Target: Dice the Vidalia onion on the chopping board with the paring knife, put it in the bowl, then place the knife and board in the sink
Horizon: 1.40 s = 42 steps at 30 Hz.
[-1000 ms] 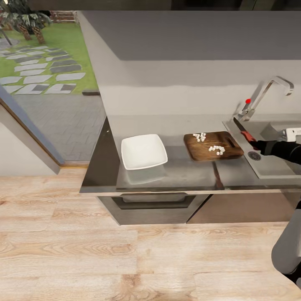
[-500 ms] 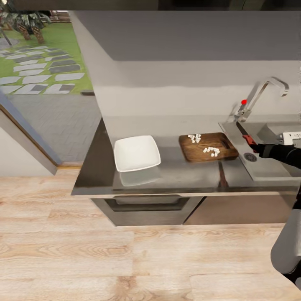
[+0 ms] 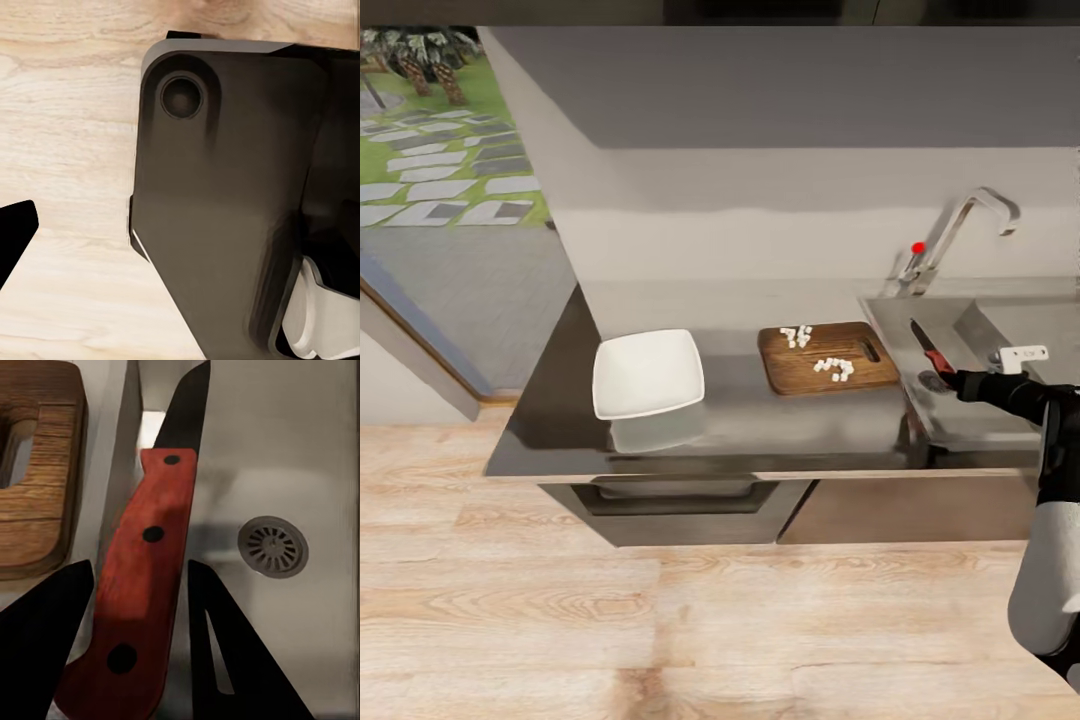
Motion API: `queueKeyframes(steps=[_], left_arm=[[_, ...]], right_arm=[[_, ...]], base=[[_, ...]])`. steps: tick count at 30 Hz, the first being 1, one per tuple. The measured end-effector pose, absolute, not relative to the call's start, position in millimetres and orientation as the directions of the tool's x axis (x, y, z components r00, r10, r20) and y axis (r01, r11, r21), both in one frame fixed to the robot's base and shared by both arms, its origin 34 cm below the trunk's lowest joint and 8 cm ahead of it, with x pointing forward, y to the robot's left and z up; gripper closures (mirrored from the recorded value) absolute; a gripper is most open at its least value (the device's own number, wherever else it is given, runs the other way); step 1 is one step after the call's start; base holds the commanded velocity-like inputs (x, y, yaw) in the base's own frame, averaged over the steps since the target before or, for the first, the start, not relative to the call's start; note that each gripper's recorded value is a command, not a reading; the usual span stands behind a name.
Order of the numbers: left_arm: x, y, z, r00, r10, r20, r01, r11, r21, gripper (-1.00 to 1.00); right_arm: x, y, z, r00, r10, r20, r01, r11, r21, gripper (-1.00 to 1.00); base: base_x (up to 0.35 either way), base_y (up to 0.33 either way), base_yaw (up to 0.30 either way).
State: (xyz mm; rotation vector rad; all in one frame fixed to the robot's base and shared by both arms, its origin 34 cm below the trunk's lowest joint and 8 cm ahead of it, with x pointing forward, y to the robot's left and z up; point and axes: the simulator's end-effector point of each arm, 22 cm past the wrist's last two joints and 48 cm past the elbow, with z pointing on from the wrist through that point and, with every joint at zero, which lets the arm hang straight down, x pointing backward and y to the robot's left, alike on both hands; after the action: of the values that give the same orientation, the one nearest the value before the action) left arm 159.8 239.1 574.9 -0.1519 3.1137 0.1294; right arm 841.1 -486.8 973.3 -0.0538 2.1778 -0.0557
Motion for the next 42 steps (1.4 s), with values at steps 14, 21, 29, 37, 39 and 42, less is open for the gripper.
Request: queueKeyframes(steps=[14,21,29,37,39,42], left_arm=[[160.0,239.9,574.9,-0.995,-0.096,-0.027,-0.098,0.992,0.083,-1.0],[160.0,239.9,574.9,-0.995,-0.096,-0.027,-0.098,0.992,0.083,-1.0],[159.8,239.7,574.9,-0.995,-0.096,-0.026,-0.098,0.992,0.083,-1.0],[159.8,239.5,574.9,-0.995,-0.096,-0.026,-0.098,0.992,0.082,-1.0],[159.8,239.1,575.0,-0.995,-0.096,-0.026,-0.098,0.992,0.082,-1.0],[159.8,239.0,574.9,-0.995,-0.097,-0.026,-0.098,0.992,0.082,-1.0]], right_arm=[[837.5,-488.8,934.0,-0.609,-0.053,-0.792,0.001,0.998,-0.067,1.0],[834.9,-494.4,912.2,-0.625,-0.055,-0.779,0.03,0.995,-0.094,1.0],[831.8,-493.5,901.1,-0.64,-0.046,-0.767,0.034,0.995,-0.089,1.0],[826.5,-499.4,886.2,-0.664,-0.032,-0.747,0.073,0.992,-0.107,1.0],[826.5,-497.1,883.7,-0.666,-0.028,-0.745,0.077,0.991,-0.106,1.0],[826.2,-493.5,876.2,-0.674,-0.021,-0.738,0.096,0.989,-0.116,1.0]], base=[[0.026,-0.142,0.0],[0.082,-0.098,0.0],[0.108,-0.097,0.0],[0.116,-0.098,0.0],[0.1,-0.093,0.0],[0.027,-0.026,0.0]])
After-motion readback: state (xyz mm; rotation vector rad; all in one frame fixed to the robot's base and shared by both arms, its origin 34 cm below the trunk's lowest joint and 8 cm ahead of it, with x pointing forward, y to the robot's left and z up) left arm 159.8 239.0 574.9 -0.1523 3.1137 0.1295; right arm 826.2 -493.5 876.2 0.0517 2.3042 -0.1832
